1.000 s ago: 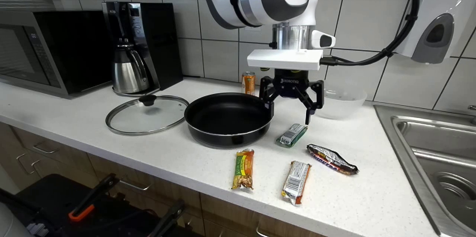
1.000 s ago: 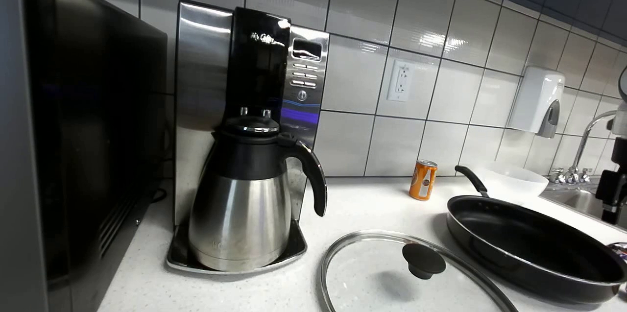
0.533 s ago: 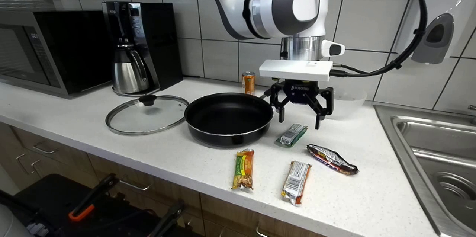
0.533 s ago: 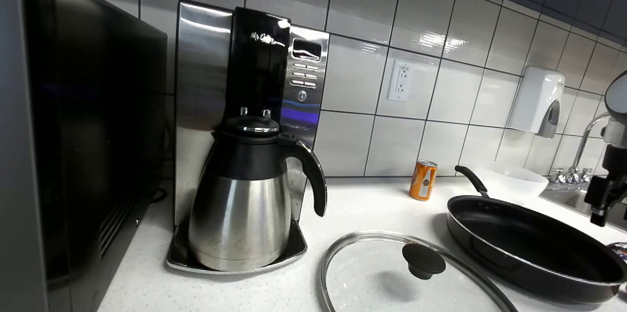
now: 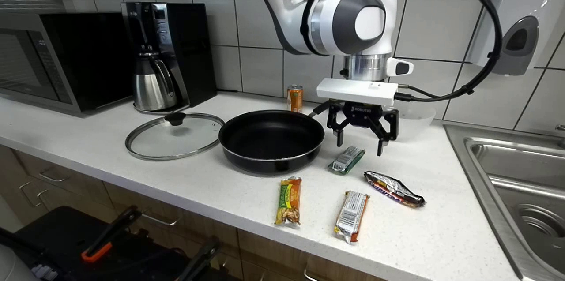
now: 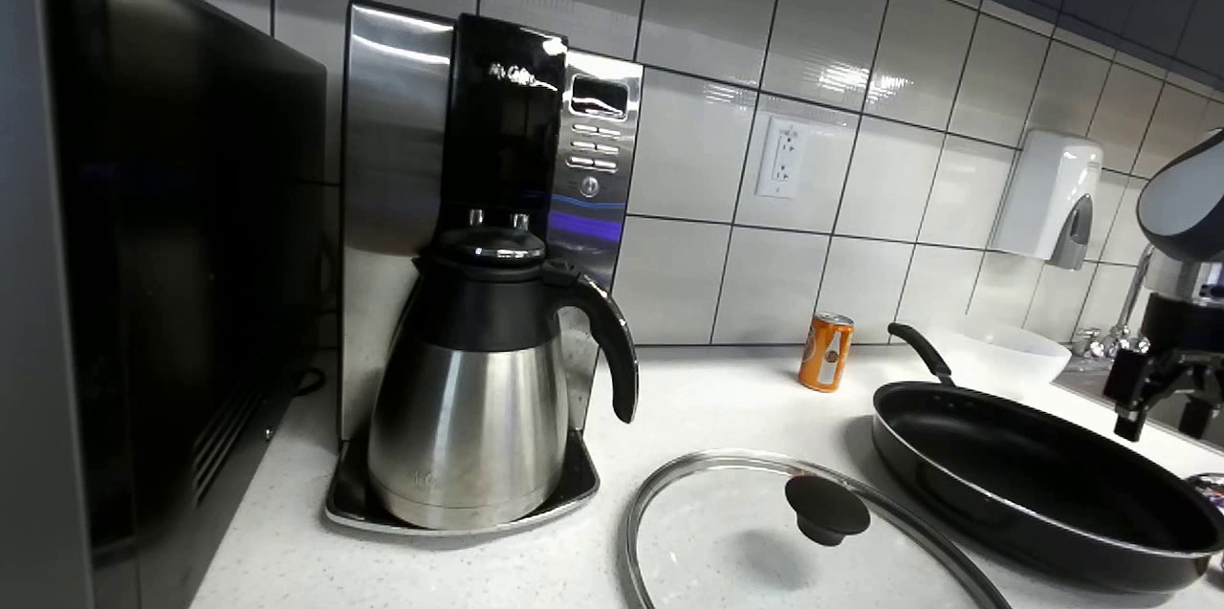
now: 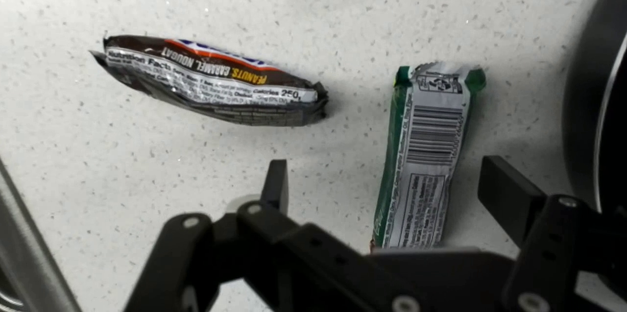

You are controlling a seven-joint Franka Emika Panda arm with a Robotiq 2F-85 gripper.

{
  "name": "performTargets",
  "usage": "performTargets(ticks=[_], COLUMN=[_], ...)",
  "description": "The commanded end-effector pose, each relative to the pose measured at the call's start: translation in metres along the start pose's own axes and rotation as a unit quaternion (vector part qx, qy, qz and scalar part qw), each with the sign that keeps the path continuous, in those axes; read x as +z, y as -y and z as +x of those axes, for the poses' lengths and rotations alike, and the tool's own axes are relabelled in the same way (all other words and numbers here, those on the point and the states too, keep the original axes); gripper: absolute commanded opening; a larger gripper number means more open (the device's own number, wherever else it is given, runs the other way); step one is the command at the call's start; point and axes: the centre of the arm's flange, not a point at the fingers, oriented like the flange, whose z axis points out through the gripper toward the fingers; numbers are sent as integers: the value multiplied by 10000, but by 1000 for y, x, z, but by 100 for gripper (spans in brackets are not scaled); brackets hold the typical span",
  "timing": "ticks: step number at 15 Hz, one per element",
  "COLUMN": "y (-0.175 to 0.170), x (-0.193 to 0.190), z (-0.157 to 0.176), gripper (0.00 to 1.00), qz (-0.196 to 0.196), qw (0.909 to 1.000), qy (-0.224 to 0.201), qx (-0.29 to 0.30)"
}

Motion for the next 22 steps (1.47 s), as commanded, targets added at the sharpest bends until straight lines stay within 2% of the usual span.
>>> performTargets(ticks=[1, 15, 16, 17, 22], y=[-1, 16, 16, 17, 22], x=[10, 43, 43, 41, 34], z=[23, 49, 49, 48, 46], gripper=[100, 100, 75, 74, 35], qz=[47, 3, -10, -9, 19], qw=[9999, 9998, 9998, 9998, 9998], qy=[-40, 90, 69, 50, -19], qx=[-88, -152, -166, -167, -199])
